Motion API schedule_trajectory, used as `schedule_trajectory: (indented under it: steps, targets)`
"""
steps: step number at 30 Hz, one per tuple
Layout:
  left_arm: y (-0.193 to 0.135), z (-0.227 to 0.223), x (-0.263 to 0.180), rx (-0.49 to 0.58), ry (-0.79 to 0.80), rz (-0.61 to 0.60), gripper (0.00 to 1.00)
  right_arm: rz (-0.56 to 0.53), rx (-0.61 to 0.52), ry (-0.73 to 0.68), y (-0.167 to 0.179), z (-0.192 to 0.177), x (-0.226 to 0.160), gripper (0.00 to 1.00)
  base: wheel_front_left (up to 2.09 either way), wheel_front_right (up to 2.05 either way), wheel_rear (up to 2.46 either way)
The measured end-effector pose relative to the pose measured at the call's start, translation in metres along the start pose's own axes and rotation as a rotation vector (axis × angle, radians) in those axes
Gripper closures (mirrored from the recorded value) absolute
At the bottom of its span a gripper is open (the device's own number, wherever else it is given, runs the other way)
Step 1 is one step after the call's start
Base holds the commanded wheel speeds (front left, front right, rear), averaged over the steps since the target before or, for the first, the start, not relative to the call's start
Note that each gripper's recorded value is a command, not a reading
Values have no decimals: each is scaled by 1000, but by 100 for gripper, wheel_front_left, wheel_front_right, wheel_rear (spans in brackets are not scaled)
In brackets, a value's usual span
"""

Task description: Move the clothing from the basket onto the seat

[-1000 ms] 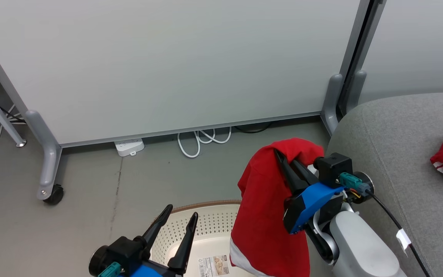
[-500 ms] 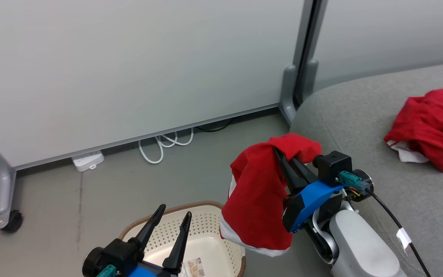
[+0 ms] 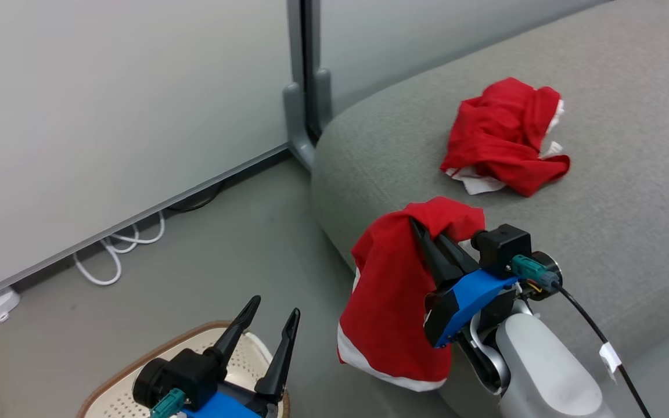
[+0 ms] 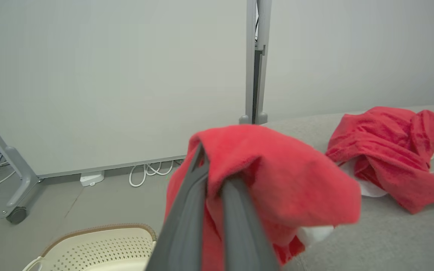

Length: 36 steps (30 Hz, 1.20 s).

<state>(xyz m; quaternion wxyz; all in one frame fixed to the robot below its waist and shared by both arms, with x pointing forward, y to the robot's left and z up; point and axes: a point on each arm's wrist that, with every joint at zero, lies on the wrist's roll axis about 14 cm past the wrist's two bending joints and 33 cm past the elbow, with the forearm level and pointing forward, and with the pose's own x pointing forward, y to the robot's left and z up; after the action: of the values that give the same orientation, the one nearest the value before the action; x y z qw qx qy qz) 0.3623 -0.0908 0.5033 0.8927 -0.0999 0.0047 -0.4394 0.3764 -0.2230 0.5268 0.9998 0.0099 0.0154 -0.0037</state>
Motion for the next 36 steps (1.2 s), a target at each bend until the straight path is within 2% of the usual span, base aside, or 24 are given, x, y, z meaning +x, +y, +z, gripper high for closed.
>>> schedule_trajectory:
  steps: [6,8,14,20,23,28,33,36]
  targets:
    - [-35,-11,31,-14,26,-161,0,-175,14,11,-54,-9,-27,100,0,0,0]
    - [-39,-17,33,-23,42,-182,0,-201,15,22,-61,-14,-32,100,0,0,0]
    - [-45,-19,38,-34,47,-208,0,-230,10,24,-68,-16,-39,100,0,0,0]
    - [-35,-23,38,-38,56,-192,0,-233,-19,36,-71,-10,-34,100,0,0,0]
    - [-24,-26,39,-34,57,-175,0,-230,-91,5,-81,18,-15,100,0,0,0]
    - [-1,-37,42,-28,64,-149,0,-270,-254,-14,-120,75,18,100,0,0,0]
    - [14,-37,57,-19,28,-169,0,-399,-350,-106,-184,154,43,100,0,0,0]
    - [33,-37,64,-5,2,-161,0,-477,-390,-135,-217,186,57,100,0,0,0]
